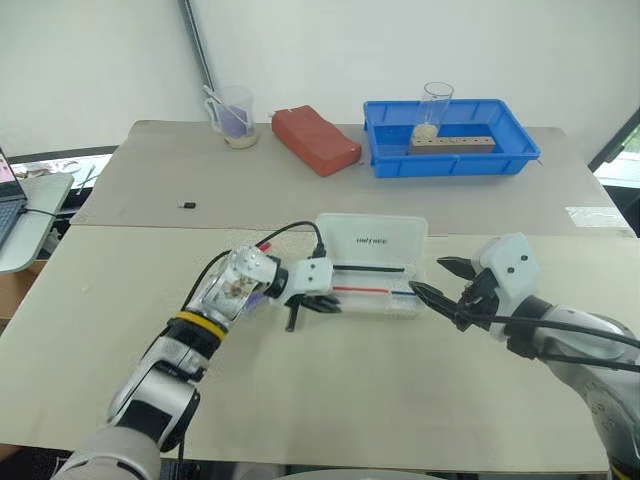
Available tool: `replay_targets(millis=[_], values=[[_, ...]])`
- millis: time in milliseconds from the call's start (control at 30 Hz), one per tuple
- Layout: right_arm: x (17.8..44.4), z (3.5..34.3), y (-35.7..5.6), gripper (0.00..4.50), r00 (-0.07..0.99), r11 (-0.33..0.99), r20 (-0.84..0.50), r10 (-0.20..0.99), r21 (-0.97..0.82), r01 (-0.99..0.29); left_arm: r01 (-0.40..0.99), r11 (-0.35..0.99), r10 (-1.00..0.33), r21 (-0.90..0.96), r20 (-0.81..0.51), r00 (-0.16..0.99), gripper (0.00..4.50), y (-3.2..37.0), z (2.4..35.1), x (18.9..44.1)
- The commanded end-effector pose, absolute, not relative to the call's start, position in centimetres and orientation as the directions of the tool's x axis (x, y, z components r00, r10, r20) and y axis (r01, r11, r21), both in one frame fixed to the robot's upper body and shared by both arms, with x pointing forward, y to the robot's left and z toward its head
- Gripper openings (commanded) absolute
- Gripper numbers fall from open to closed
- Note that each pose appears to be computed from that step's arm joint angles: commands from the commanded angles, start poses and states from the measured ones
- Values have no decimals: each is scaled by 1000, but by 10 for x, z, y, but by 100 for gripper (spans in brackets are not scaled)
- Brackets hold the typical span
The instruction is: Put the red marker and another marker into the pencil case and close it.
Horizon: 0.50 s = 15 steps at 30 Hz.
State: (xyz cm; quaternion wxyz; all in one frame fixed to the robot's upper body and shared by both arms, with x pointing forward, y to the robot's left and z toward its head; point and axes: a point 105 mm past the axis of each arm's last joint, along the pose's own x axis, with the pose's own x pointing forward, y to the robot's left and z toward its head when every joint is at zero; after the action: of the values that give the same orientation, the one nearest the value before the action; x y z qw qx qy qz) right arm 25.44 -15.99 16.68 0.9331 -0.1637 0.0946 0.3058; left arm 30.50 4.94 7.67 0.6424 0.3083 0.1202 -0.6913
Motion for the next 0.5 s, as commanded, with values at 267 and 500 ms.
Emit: replay_targets(millis=[267,500], values=[[249,169,-149,326,715,665,-309,627,-265,-698,967,-95,-785,237,-616,74,3,48,73,282],[245,164,-151,326,677,632,-339,653,-249,-734,965,-84,-794,250,-602,87,37,46,75,280]])
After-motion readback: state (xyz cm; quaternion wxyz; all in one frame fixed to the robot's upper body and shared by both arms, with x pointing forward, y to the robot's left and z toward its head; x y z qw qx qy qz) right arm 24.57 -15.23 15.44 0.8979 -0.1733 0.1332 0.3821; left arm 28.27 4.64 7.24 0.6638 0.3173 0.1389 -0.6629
